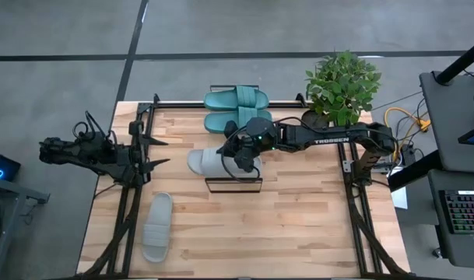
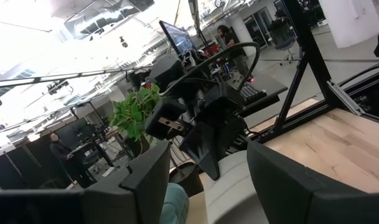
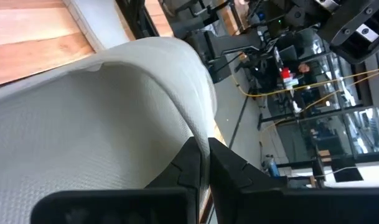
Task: Pick and place slides into the shelf
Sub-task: Put the right gray slide on the shelf
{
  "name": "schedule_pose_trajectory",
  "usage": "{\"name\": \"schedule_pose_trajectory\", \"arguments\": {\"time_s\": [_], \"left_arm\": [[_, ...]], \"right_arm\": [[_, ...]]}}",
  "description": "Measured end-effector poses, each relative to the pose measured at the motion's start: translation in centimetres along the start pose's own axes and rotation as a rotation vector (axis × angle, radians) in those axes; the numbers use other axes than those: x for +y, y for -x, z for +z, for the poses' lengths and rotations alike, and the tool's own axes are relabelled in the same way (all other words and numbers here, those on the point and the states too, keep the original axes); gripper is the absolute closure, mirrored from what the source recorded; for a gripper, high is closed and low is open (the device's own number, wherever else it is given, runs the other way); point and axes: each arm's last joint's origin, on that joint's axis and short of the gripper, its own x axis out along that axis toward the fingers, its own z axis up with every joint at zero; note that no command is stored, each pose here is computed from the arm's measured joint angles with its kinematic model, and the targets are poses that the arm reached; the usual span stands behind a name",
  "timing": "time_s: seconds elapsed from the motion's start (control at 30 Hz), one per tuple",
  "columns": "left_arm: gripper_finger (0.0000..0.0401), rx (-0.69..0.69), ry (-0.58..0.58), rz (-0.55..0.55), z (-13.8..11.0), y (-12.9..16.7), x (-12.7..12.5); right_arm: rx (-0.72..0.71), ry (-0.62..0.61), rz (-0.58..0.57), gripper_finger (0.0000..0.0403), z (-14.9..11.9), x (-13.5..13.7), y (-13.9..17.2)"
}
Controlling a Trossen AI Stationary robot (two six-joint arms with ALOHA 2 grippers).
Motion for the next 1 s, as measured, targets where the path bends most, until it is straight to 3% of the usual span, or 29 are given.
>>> {"name": "schedule_pose_trajectory", "arguments": {"time_s": [0.37, 0.7, 1.0], "left_arm": [[0.0202, 0.001, 0.000, -0.001, 0.0, 0.0, 0.0], [0.0202, 0.000, -0.001, -0.001, 0.0, 0.0, 0.0], [0.0202, -0.004, 0.001, 0.002, 0.0, 0.1, 0.0]], "right_arm": [[0.006, -0.004, -0.002, 0.0392, -0.9, 0.9, -0.3], [0.017, -0.019, 0.011, 0.0392, -2.0, 2.6, -3.3], [0.013, -0.053, 0.004, 0.0392, -1.4, 2.2, -2.8]]}}
